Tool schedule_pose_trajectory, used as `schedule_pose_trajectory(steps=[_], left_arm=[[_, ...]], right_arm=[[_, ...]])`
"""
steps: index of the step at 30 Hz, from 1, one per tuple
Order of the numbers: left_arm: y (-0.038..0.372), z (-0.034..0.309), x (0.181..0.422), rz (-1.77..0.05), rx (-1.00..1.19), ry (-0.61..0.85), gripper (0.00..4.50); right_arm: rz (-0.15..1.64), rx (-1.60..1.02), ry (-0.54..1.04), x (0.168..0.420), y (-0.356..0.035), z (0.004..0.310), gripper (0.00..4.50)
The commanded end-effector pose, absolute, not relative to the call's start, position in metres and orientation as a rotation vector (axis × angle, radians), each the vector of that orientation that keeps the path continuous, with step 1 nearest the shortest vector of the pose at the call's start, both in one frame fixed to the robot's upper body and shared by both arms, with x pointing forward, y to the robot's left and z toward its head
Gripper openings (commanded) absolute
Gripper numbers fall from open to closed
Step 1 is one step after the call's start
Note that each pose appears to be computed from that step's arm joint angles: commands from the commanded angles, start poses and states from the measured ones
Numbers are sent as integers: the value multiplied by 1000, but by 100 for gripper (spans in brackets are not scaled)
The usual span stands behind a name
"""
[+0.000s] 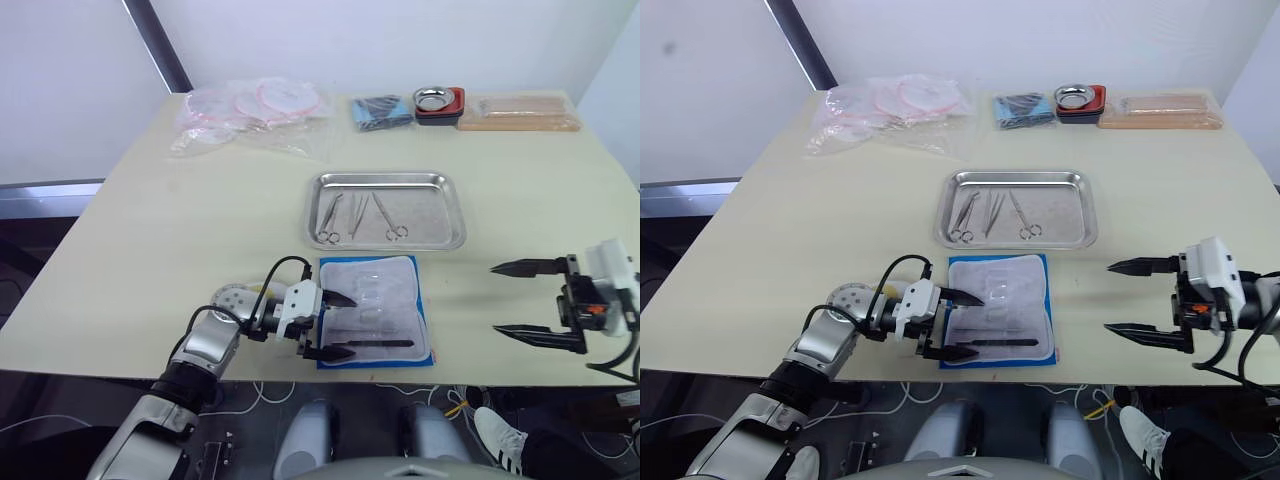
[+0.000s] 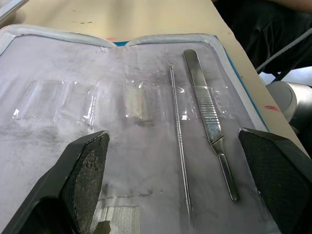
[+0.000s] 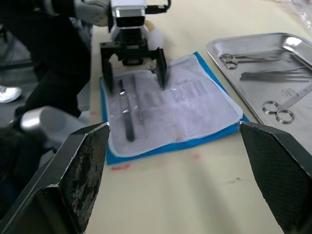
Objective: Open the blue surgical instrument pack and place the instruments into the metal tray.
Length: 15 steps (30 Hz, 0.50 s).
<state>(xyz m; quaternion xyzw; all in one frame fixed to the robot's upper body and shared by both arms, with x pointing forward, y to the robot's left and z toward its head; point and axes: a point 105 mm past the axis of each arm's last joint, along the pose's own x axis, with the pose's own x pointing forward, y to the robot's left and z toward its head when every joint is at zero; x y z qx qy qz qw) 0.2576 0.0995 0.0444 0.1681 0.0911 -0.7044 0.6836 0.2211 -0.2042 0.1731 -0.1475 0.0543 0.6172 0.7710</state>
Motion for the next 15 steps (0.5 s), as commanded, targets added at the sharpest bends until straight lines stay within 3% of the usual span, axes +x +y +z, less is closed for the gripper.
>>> schedule_pose_trajectory(steps=[1, 6, 15], left_arm=[[129, -17, 241, -1516, 355, 547, 450], [129, -17, 244, -1517, 372, 545, 450], [128, -18, 244, -1535, 392, 550, 450]], right_arm=[[1370, -313, 94, 219, -206, 186, 442], [1368, -314, 75, 224, -194, 180, 442], [1289, -400, 158, 249, -154, 134, 442]])
